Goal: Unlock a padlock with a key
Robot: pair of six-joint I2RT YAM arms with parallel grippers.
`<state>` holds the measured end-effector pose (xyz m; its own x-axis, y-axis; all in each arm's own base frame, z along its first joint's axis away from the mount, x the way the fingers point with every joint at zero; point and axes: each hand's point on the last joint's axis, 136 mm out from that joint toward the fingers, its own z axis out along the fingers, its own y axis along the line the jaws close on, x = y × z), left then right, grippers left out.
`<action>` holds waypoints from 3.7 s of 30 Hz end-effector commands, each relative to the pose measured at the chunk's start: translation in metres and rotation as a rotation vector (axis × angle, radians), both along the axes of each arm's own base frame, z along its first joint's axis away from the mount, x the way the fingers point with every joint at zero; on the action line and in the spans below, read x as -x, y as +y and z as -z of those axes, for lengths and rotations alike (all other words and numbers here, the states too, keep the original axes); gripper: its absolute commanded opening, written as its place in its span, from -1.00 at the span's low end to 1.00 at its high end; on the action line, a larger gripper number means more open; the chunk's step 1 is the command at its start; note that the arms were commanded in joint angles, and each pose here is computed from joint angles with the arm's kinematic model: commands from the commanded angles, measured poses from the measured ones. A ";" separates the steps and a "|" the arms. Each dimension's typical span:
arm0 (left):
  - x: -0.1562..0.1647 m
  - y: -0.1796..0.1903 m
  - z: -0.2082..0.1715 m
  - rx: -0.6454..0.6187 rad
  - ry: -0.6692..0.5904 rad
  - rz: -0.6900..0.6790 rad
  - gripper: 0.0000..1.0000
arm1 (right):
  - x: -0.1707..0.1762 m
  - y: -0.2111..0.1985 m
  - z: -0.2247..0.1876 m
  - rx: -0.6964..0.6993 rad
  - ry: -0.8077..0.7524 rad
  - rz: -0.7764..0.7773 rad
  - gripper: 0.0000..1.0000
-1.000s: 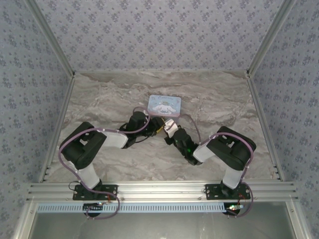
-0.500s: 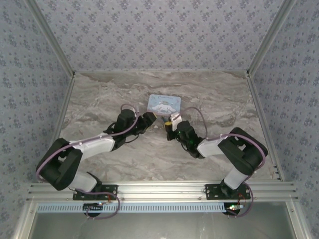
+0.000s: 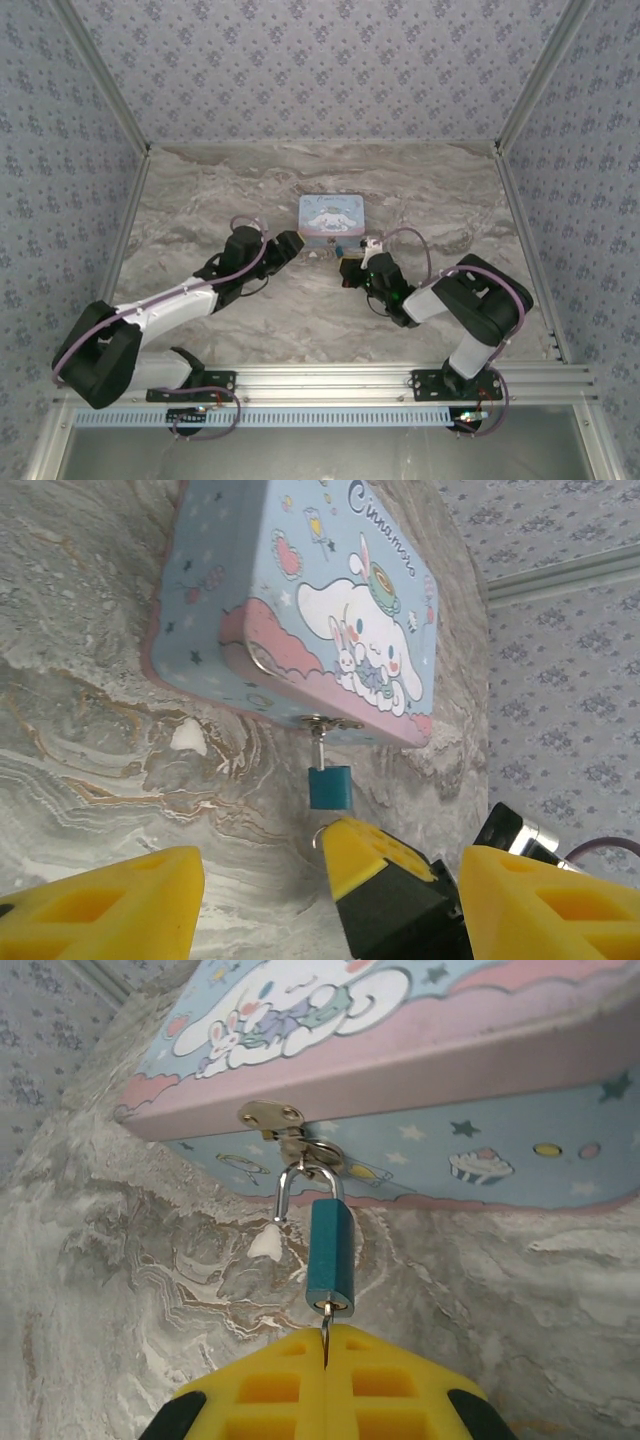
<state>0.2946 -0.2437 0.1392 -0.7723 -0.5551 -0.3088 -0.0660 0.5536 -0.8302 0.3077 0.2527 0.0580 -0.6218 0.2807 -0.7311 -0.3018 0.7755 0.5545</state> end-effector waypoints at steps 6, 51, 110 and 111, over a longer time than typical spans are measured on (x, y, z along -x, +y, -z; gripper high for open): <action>0.000 0.010 -0.002 -0.034 -0.019 -0.024 0.38 | 0.013 -0.019 0.035 -0.136 0.251 0.103 -1.00; -0.068 -0.046 0.056 -0.100 0.098 0.195 0.47 | -0.038 -0.017 -0.007 -0.287 0.158 -0.147 0.38; -0.057 -0.029 0.091 -0.158 0.151 0.153 0.33 | -0.039 -0.027 0.000 -0.329 0.132 -0.088 -0.97; -0.057 -0.028 0.092 -0.160 0.153 0.152 0.33 | -0.039 -0.028 0.000 -0.331 0.134 -0.081 -0.97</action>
